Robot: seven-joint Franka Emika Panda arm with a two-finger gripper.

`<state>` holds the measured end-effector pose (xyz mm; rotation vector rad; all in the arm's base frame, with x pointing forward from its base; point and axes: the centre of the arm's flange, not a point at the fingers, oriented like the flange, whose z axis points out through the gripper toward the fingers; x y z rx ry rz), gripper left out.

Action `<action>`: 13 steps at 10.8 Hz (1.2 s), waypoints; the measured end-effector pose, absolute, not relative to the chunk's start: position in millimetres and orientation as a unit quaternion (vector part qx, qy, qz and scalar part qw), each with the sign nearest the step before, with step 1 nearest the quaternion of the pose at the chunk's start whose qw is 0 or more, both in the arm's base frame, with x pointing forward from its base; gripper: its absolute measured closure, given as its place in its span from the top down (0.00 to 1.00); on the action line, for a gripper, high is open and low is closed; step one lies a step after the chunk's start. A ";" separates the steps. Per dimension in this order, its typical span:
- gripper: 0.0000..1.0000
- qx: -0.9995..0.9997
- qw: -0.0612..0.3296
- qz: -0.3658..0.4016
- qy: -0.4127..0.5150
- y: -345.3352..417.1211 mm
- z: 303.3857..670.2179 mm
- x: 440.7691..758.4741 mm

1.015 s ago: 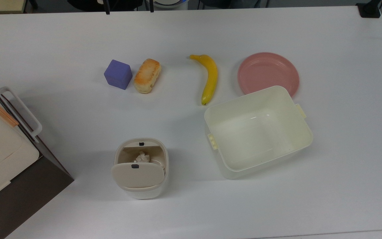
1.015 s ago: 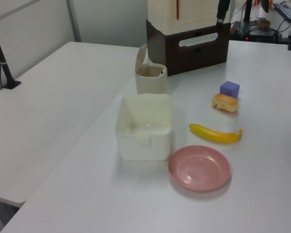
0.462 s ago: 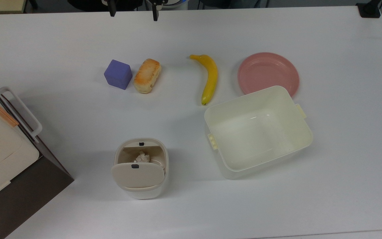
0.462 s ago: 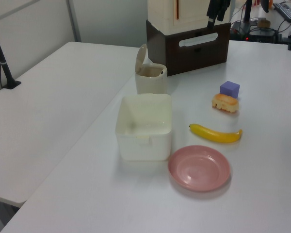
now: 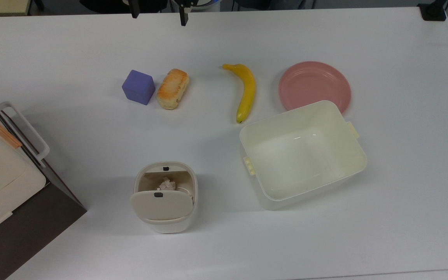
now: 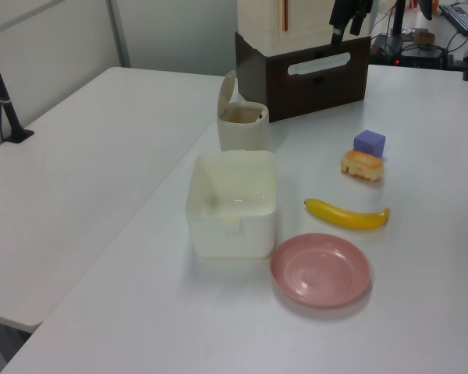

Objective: Open the trash can

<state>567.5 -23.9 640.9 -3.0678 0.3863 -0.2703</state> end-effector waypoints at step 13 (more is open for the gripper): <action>1.00 -0.994 0.014 -0.086 0.069 -24.3 638.4 568.2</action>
